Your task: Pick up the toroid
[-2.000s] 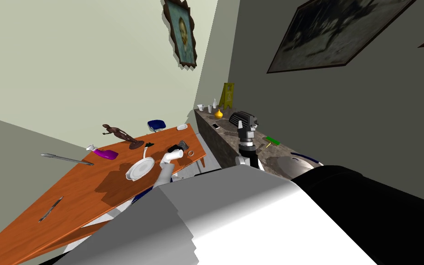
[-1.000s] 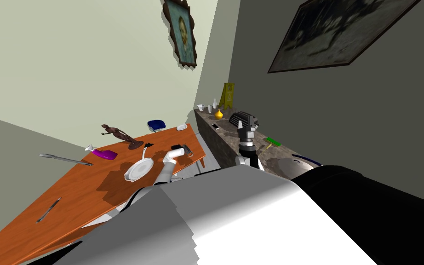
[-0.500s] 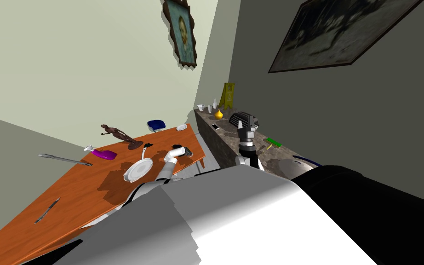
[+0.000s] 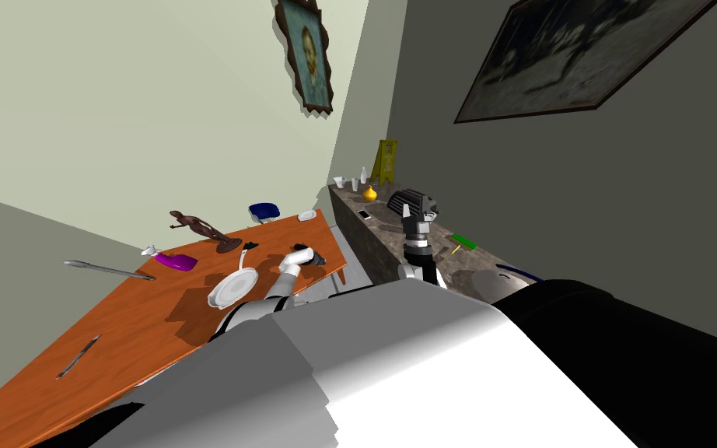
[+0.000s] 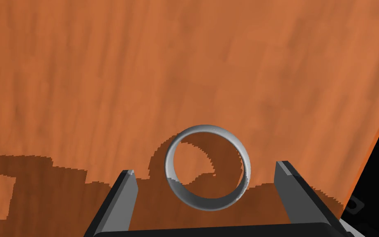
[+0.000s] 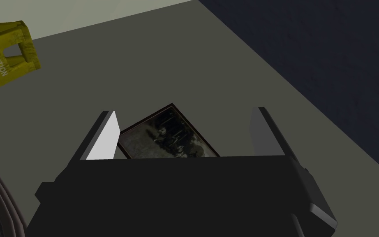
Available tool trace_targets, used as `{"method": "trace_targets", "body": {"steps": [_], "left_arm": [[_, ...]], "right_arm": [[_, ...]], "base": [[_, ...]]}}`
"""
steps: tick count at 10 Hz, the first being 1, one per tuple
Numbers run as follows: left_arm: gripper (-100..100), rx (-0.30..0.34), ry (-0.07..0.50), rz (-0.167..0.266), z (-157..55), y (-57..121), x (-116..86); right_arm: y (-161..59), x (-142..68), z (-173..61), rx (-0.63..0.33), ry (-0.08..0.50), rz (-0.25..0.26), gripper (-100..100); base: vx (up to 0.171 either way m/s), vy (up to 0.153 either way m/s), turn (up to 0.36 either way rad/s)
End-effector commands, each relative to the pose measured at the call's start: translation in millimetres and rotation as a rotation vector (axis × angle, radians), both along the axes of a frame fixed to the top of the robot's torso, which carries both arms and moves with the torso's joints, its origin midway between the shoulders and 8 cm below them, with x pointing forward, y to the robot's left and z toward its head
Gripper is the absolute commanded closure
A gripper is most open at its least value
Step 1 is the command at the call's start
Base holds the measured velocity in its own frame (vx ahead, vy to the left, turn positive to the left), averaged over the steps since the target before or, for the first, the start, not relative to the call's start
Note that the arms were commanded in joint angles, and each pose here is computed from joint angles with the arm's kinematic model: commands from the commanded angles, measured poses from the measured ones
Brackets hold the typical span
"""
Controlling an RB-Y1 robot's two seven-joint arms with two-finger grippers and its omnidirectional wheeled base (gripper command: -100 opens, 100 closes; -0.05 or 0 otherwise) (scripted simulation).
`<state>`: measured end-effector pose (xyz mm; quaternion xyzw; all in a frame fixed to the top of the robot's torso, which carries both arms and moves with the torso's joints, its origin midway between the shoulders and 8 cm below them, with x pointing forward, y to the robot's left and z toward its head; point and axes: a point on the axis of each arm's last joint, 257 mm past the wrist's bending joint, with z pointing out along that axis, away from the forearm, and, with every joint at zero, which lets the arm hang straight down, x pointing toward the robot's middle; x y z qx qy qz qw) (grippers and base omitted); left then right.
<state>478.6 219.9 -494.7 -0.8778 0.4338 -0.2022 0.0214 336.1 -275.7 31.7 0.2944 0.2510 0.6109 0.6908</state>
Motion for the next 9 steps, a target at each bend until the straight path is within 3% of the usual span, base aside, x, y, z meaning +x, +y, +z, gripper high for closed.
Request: {"method": "trace_targets", "body": {"steps": [1,4,5,6,7,9], "left_arm": [[-100,-0.012,0.066,0.013,-9.0,-3.4,-13.9],[-100,-0.025,0.135,0.027,-18.0,-6.6,-29.7],[-100,-0.023,0.121,0.025,-16.3,-5.5,-27.1],[0,-0.024,0.125,0.026,-16.7,-5.6,-28.0],[-100,-0.024,0.125,0.025,-26.3,-6.6,-35.0],[-100,-0.024,0.125,0.025,-38.1,-8.0,-44.4]], "right_arm": [[0.0,0.0,0.0,0.000,0.000,0.000,0],[0.0,0.0,0.0,0.000,0.000,0.000,0],[0.0,0.0,0.0,0.000,0.000,0.000,0],[0.0,0.0,0.0,0.000,0.000,0.000,0],[0.0,0.0,0.0,0.000,0.000,0.000,0],[0.0,0.0,0.0,0.000,0.000,0.000,0]], "base": [[0.011,-0.013,0.008],[0.009,-0.009,0.004],[0.000,0.000,0.000],[0.000,0.000,0.000],[0.038,-0.006,-0.001],[0.070,-0.009,0.002]]}}
